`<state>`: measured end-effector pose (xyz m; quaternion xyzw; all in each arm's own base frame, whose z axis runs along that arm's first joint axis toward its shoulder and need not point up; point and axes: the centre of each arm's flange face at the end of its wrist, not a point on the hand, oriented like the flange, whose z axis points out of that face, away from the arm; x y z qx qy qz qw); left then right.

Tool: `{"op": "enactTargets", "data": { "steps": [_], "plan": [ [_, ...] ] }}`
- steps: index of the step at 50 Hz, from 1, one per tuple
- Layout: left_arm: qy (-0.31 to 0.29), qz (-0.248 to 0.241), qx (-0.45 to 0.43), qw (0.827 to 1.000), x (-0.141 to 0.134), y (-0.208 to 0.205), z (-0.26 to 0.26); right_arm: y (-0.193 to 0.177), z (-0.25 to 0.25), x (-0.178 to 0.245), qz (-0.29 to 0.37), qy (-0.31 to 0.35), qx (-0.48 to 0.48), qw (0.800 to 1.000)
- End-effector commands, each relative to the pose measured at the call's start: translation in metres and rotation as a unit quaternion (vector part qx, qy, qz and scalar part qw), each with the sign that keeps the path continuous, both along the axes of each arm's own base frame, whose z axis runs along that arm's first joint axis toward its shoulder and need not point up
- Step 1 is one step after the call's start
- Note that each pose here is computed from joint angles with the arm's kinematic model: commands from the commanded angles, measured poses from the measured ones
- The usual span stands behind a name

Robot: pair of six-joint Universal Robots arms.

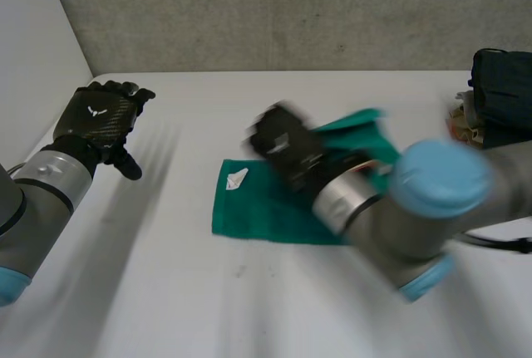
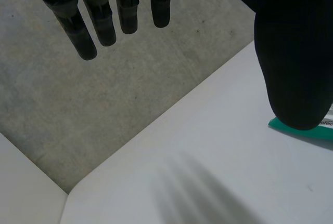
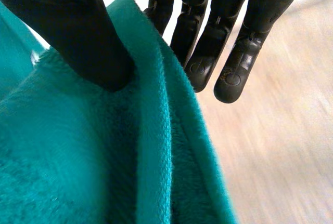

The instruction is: Fold the laundry.

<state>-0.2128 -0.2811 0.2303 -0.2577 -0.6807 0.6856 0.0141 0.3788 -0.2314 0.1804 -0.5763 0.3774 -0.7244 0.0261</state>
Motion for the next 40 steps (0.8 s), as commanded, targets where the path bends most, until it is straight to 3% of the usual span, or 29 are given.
{"op": "enactTargets", "data": {
  "steps": [1,5,8,14,18,23,28,33,40],
  "plan": [
    [0.003,0.0,0.002,1.0,-0.001,-0.001,-0.002,0.049,-0.072,0.053,0.104,0.028,0.023,0.994],
    [0.004,0.0,-0.001,1.0,-0.001,-0.004,-0.001,0.046,-0.069,0.053,0.089,0.024,0.022,0.995],
    [0.006,-0.009,-0.009,1.0,-0.007,-0.003,0.004,0.037,-0.051,0.045,0.039,0.007,0.028,0.999],
    [0.012,-0.03,-0.03,0.999,-0.021,-0.001,0.016,0.022,0.001,0.011,-0.043,-0.079,0.101,0.991],
    [0.017,-0.056,-0.03,0.998,-0.038,0.003,0.016,-0.002,0.009,-0.031,-0.105,-0.101,0.202,0.968],
    [0.026,-0.101,-0.011,0.995,-0.069,0.013,0.003,-0.015,-0.008,-0.072,-0.187,-0.093,0.325,0.922],
    [0.018,-0.148,0.022,0.989,-0.103,0.026,-0.025,-0.026,-0.026,-0.1,-0.236,-0.081,0.361,0.899],
    [0.007,-0.183,0.046,0.982,-0.131,0.035,-0.053,-0.032,-0.04,-0.109,-0.249,-0.069,0.362,0.896],
    [-0.014,-0.186,0.075,0.98,-0.148,0.022,-0.099,-0.033,-0.048,-0.107,-0.243,-0.067,0.349,0.902]
  ]
}}
